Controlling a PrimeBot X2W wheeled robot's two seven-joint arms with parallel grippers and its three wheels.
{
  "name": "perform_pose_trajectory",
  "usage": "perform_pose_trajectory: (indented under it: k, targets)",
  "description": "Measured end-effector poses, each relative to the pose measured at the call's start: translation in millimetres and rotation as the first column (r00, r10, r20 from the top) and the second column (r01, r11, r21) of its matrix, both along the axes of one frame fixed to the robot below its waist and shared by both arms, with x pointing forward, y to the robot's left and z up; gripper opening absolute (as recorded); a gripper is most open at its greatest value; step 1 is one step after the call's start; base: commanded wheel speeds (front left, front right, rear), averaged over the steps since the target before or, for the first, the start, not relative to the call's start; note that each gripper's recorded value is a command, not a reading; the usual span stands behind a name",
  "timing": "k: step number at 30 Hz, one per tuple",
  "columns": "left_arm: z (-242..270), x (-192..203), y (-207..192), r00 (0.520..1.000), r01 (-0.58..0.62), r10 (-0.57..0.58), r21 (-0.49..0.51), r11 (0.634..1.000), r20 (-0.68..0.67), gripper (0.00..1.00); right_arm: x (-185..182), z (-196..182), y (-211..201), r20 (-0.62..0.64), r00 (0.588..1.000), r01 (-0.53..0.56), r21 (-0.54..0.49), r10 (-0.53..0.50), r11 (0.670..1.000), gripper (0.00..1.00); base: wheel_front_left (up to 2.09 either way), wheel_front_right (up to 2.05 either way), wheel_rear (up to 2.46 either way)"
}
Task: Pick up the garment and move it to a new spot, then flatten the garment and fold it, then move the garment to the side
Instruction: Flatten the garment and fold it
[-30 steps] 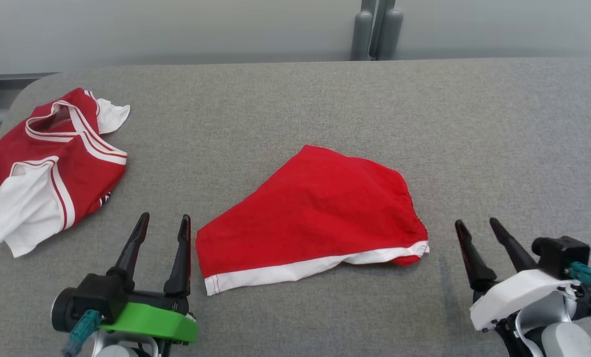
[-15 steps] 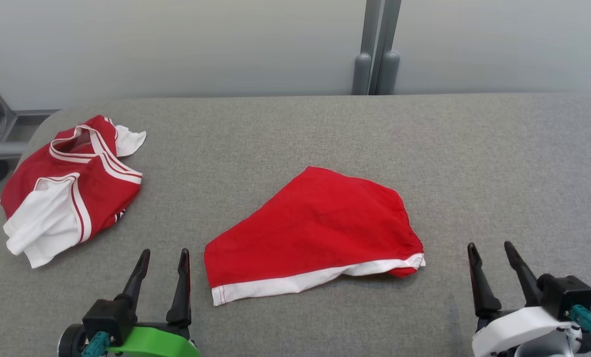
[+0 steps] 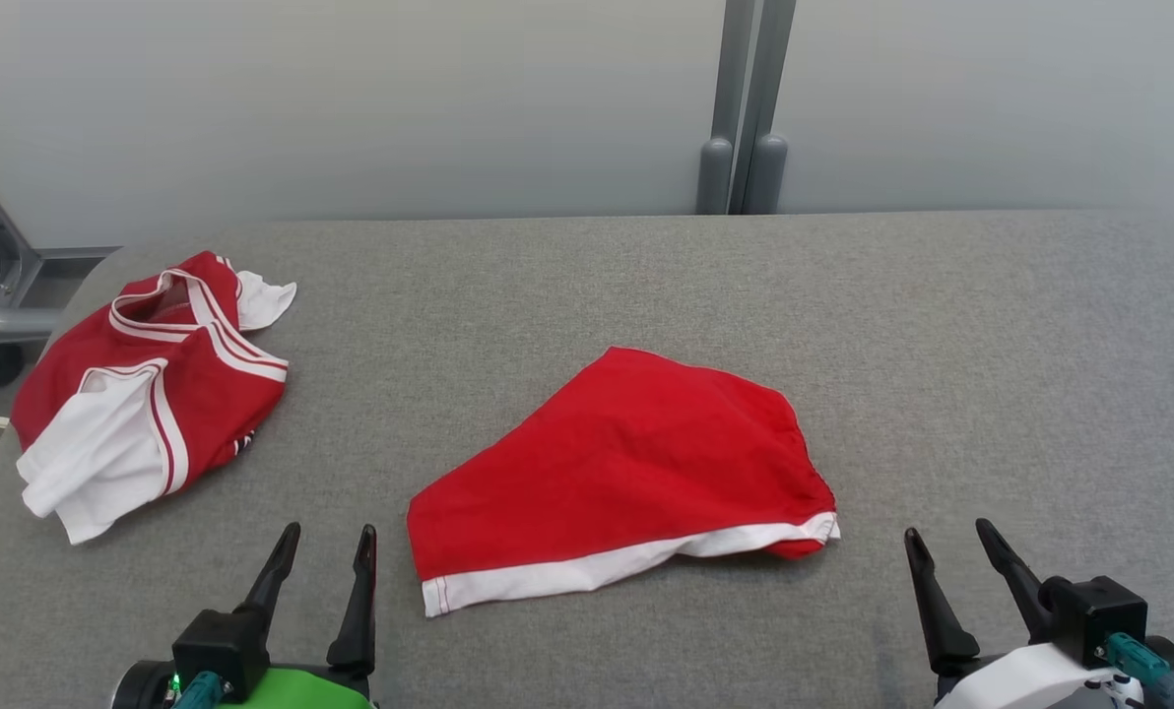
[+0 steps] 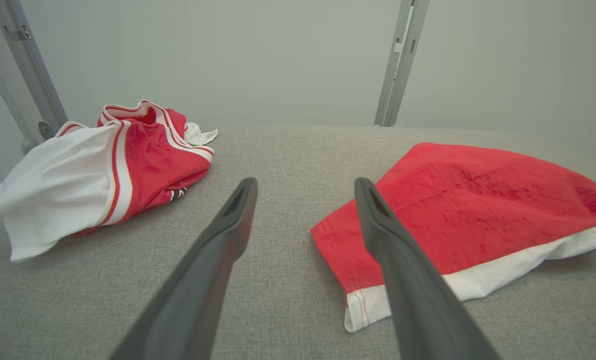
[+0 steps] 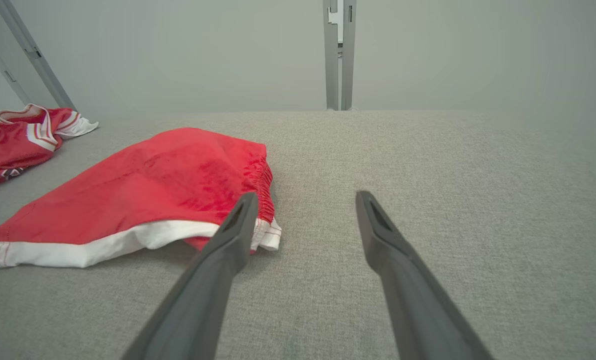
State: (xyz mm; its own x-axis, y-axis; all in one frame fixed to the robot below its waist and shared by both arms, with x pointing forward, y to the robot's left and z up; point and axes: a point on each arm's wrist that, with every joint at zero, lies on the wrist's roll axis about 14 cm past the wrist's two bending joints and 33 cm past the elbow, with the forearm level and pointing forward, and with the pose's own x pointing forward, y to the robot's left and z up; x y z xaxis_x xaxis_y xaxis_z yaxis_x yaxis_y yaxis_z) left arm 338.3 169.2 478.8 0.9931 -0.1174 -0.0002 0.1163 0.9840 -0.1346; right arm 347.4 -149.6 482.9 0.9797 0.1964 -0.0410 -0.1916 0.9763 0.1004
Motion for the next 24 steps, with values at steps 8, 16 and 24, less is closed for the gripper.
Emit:
perform_pose_trajectory:
  k: [8,16,24]
  targets:
    - [-5,-3,-9,1.000,0.025,-0.025,-0.022,0.999,-0.016,1.00,-1,-1,11,-0.005,0.999,-0.045,-0.011,0.045,0.999,1.00,0.00,0.00,0.00]
    - [-12,-5,-13,0.998,0.043,-0.045,-0.031,0.999,-0.051,1.00,1,-3,6,-0.011,0.999,-0.039,-0.024,0.038,0.999,1.00,0.00,0.00,0.00]
    - [-48,-7,-39,0.947,0.127,-0.149,-0.096,0.987,-0.285,1.00,17,-20,4,-0.162,0.987,-0.015,0.018,0.018,1.000,1.00,0.00,0.00,0.00]
